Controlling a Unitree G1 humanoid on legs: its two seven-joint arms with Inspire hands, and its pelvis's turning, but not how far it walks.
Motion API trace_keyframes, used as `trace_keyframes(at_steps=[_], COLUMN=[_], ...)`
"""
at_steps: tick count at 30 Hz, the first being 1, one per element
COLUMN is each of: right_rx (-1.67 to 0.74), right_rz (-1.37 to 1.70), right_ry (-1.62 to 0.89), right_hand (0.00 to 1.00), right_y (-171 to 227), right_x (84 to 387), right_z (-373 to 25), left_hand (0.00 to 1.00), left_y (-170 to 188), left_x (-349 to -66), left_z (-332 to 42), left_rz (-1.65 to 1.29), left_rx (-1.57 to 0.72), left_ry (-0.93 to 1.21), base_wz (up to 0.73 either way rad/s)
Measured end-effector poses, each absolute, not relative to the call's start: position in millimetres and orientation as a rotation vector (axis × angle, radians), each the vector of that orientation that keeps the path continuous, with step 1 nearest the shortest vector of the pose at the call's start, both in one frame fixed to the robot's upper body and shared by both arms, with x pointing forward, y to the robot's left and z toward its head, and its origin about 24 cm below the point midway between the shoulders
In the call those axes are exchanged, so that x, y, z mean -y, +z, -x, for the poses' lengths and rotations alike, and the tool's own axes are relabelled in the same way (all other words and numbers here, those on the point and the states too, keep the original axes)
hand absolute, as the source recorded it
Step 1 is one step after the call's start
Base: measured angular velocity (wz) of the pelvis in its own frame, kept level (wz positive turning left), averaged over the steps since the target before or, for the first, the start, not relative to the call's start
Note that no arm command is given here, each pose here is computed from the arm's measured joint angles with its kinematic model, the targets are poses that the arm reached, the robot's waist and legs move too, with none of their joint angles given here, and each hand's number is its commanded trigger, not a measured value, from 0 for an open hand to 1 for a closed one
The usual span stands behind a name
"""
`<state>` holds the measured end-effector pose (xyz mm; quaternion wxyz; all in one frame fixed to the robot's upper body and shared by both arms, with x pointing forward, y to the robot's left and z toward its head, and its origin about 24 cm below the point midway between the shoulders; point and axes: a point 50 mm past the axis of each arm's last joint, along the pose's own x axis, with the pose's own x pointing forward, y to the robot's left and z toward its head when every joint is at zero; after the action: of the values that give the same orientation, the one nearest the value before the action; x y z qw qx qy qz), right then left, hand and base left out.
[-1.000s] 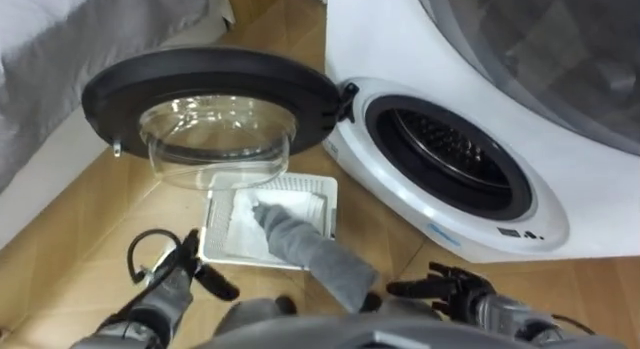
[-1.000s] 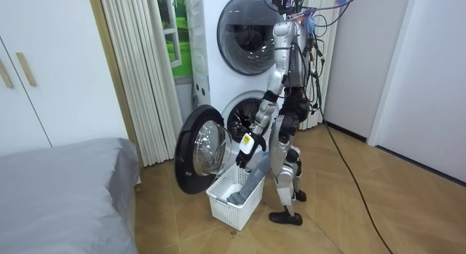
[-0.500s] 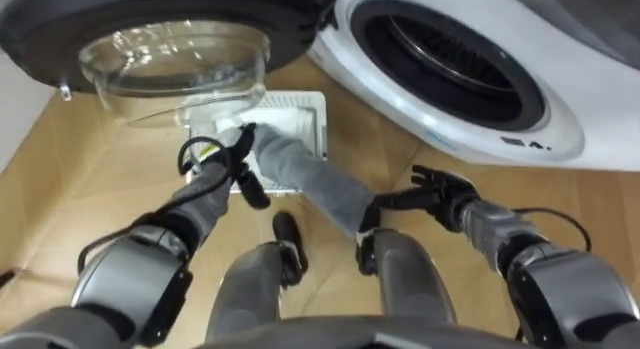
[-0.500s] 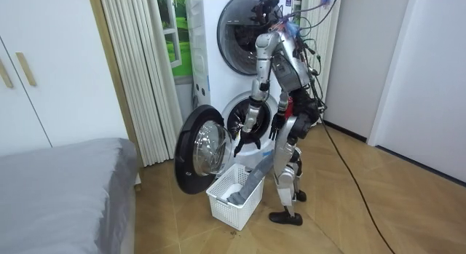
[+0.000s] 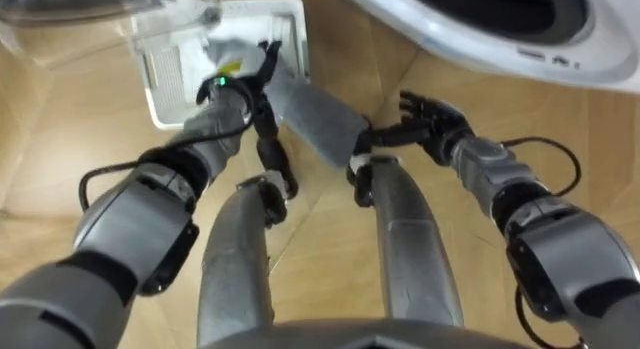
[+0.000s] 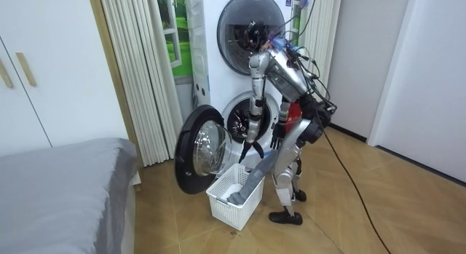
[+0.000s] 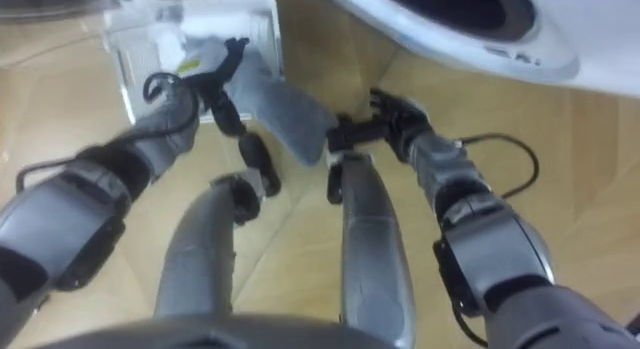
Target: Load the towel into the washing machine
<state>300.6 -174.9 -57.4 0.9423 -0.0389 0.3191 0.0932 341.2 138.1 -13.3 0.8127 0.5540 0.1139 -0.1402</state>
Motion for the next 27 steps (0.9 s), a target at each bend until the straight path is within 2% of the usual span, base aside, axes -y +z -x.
trace_keyframes(at_steps=[8, 22, 23, 24, 27], right_rx=[-0.574, -0.482, -0.478, -0.474, -0.463], right_rz=[0.115, 0.075, 0.075, 0.07, 0.068], right_ry=[0.263, 0.352, 0.352, 0.353, 0.367], right_hand=[0.0, 0.0, 0.0, 0.0, 0.0], right_y=[-45, -39, -38, -37, -36], right_x=[158, 131, 131, 131, 129], right_z=[-311, -314, -314, -315, -315], left_hand=[0.0, 0.0, 0.6, 1.0, 1.0], left_y=[3, -2, -2, -2, -4], left_x=[-146, -126, -126, -127, -125], left_z=[-351, -345, -345, -345, -344], left_rz=[-1.323, -1.386, -1.387, -1.392, -1.398], left_rx=[-0.135, -0.047, -0.048, -0.056, -0.066], left_ry=[-0.288, -0.452, -0.453, -0.462, -0.495], base_wz=[0.06, -0.07, -0.04, -0.06, -0.02])
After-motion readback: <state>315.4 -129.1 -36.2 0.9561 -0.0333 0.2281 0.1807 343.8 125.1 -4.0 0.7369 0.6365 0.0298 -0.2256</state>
